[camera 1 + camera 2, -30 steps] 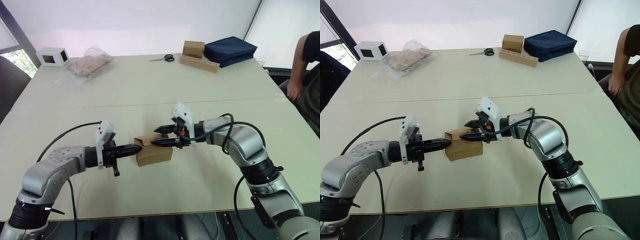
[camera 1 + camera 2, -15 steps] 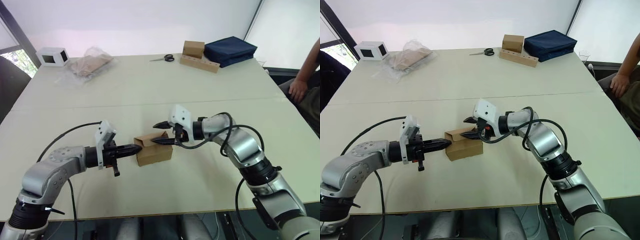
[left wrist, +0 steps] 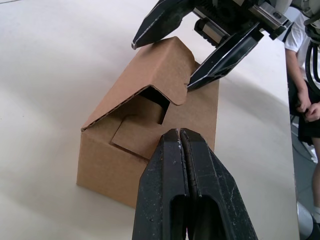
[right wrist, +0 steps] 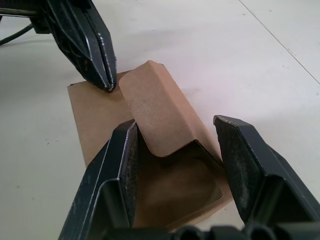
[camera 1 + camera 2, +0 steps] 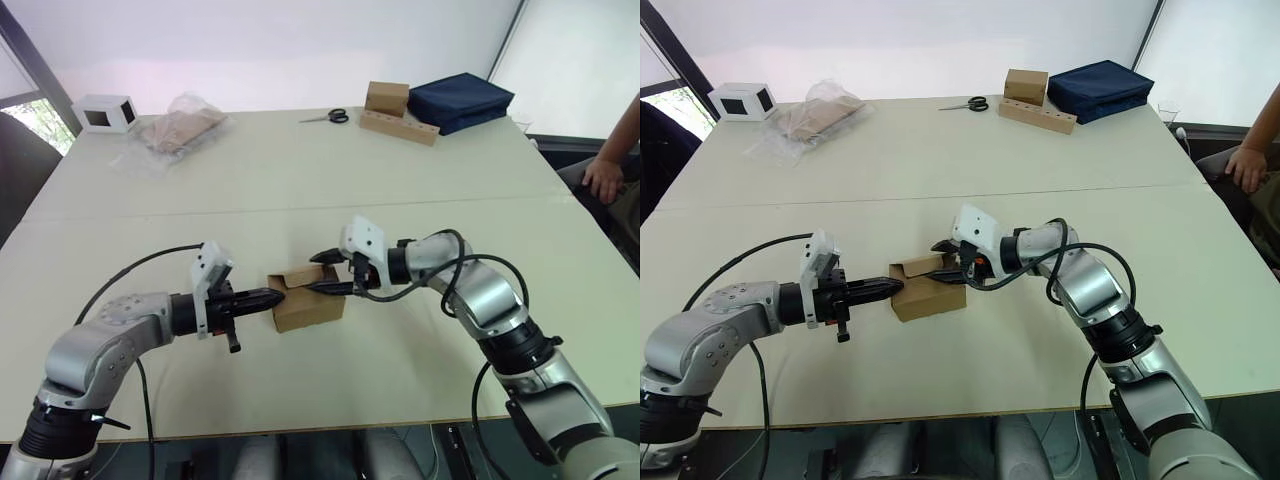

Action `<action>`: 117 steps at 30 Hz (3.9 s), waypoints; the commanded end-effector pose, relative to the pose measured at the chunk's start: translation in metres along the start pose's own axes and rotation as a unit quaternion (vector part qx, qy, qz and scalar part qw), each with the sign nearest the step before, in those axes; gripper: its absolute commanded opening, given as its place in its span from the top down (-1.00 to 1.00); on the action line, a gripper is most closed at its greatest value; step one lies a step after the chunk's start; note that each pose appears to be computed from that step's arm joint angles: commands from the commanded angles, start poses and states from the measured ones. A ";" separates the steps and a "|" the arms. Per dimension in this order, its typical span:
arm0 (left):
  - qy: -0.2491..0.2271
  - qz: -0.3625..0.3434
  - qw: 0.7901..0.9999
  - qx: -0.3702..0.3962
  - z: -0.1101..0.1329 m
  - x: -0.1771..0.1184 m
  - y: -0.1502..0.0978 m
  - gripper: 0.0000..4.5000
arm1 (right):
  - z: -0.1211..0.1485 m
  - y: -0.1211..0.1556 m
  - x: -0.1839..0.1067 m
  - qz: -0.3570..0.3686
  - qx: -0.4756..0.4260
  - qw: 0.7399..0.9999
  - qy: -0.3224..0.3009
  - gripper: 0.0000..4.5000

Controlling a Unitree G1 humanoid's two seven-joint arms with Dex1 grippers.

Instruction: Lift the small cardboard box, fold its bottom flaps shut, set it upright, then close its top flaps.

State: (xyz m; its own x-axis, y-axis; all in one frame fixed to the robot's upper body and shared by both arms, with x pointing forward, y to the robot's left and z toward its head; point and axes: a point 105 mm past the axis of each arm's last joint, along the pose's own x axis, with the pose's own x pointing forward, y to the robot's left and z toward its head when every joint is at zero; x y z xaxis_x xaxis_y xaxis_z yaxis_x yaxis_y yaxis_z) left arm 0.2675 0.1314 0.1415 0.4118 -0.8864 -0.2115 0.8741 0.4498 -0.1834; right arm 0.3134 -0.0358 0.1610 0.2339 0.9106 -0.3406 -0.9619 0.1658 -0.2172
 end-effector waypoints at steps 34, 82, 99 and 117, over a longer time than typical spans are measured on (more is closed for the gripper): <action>-0.007 0.007 1.000 0.007 0.002 0.000 0.001 1.00 | 0.007 0.003 0.001 0.012 0.037 0.999 -0.016 -0.06; -0.042 0.060 0.997 0.003 0.009 0.011 0.026 1.00 | 0.015 0.004 -0.005 -0.003 0.019 0.999 -0.045 -0.06; -0.065 0.043 0.997 -0.009 0.011 0.023 0.028 1.00 | 0.002 -0.007 -0.006 -0.003 -0.061 0.998 0.021 -0.06; -0.063 0.062 0.996 -0.002 0.016 0.009 0.031 1.00 | 0.011 -0.002 -0.009 0.026 -0.067 0.997 -0.001 -0.06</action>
State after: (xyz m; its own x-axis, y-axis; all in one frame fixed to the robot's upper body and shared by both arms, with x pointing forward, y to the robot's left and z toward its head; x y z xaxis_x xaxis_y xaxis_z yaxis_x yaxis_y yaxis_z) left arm 0.3046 0.1311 0.1451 0.5360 -0.8363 -0.1157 0.8166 0.5483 -0.1804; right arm 0.3137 -0.0419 0.1591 0.1872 0.9027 -0.3873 -0.9571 0.0788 -0.2788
